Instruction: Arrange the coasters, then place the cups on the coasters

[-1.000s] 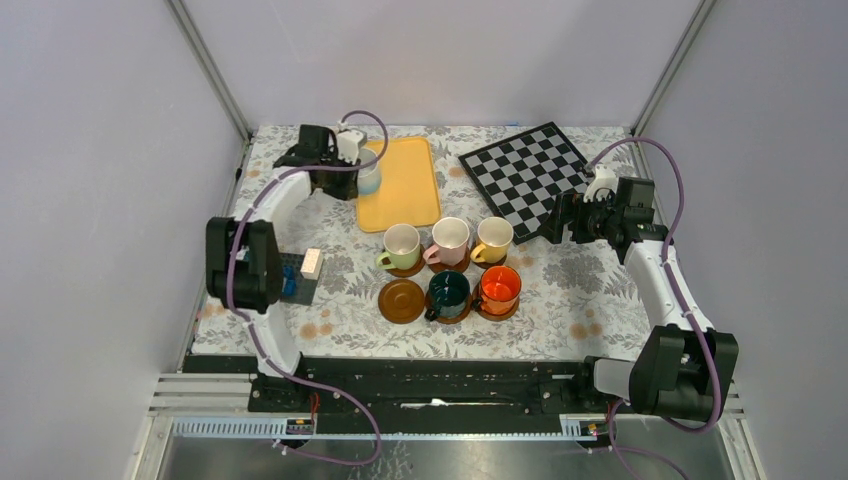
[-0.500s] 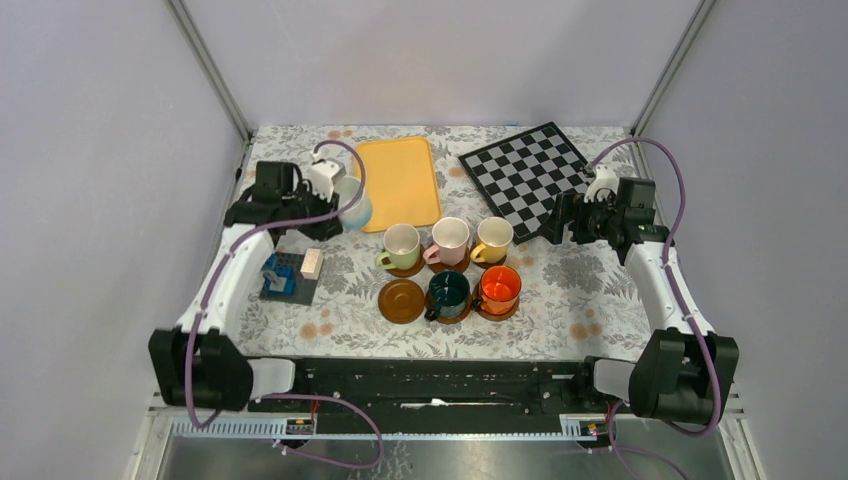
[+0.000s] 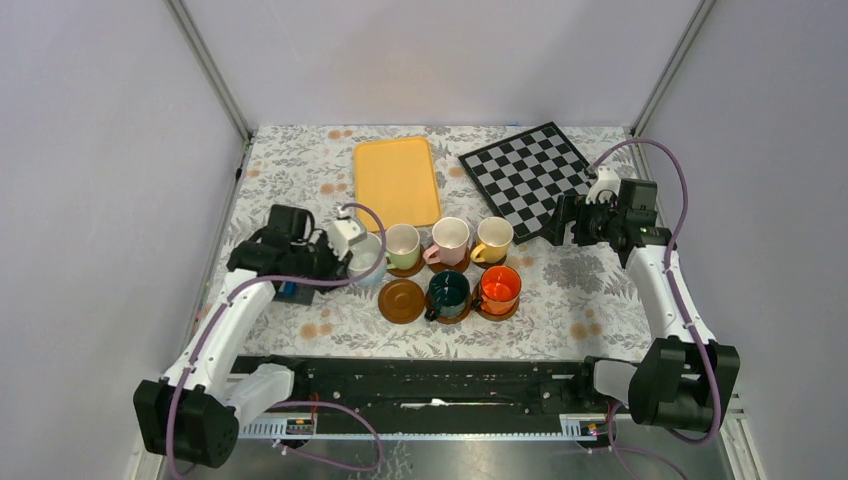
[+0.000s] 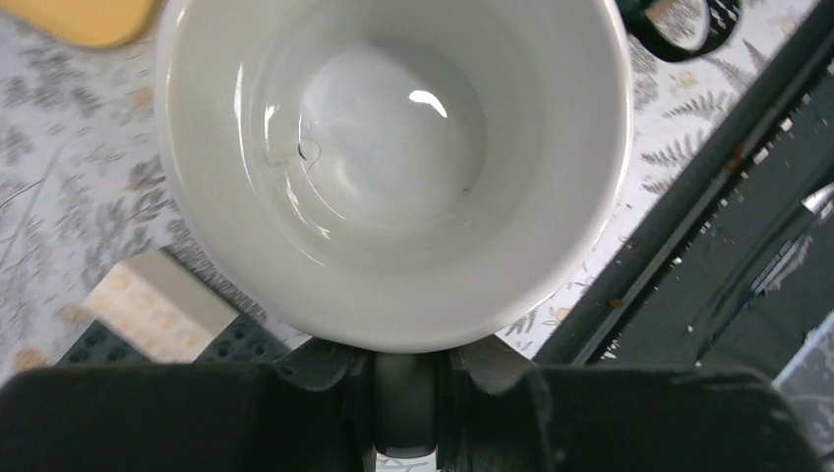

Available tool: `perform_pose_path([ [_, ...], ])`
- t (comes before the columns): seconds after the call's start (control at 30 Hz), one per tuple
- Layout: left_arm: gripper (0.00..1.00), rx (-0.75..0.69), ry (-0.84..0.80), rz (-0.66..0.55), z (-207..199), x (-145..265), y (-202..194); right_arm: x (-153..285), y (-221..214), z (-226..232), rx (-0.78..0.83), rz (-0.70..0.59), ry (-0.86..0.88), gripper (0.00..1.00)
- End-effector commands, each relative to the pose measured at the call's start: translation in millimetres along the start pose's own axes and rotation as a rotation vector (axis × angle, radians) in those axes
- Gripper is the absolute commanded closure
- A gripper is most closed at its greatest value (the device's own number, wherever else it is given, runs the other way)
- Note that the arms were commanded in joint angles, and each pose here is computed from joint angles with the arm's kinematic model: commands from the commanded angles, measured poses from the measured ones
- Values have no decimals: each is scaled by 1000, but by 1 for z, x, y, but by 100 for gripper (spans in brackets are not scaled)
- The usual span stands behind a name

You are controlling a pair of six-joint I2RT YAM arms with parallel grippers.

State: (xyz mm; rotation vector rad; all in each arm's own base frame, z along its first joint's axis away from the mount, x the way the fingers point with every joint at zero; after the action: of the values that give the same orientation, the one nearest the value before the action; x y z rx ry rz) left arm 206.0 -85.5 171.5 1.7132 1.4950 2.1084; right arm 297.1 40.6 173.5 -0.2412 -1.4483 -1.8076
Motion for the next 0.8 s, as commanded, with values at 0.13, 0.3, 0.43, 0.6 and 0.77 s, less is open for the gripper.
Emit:
perform_pose_path([
  [0.13,100,-240,-106,-76,-40,-26,16,12,15,2,23,-46,-29,2],
  [0.3,100,-235,-150,-70,-59,-46,8,13,14,3,22,-51,-29,2],
  [0.43,100,-292,-153,-71,-70,-61,4,13,13,3,28,-54,-31,2],
  [0.6,100,-280,-109,-51,-63,-75,6,13,13,2,33,-52,-32,2],
  [0.77,100,-281,-93,-53,-59,-84,2,12,15,3,34,-57,-20,2],
])
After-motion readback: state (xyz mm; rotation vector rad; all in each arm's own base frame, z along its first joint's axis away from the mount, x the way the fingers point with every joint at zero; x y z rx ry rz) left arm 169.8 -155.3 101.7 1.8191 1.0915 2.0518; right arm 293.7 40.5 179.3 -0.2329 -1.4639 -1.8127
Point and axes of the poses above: each gripper's point midway between its finger pads, its own x axis back along the fingers, its own z axis along the line the jaws close on, y = z × x, the point moved 3 cm from there along x, back along the fingers, and after that the axes turned 1 degree about x, right-handed, at the moved point
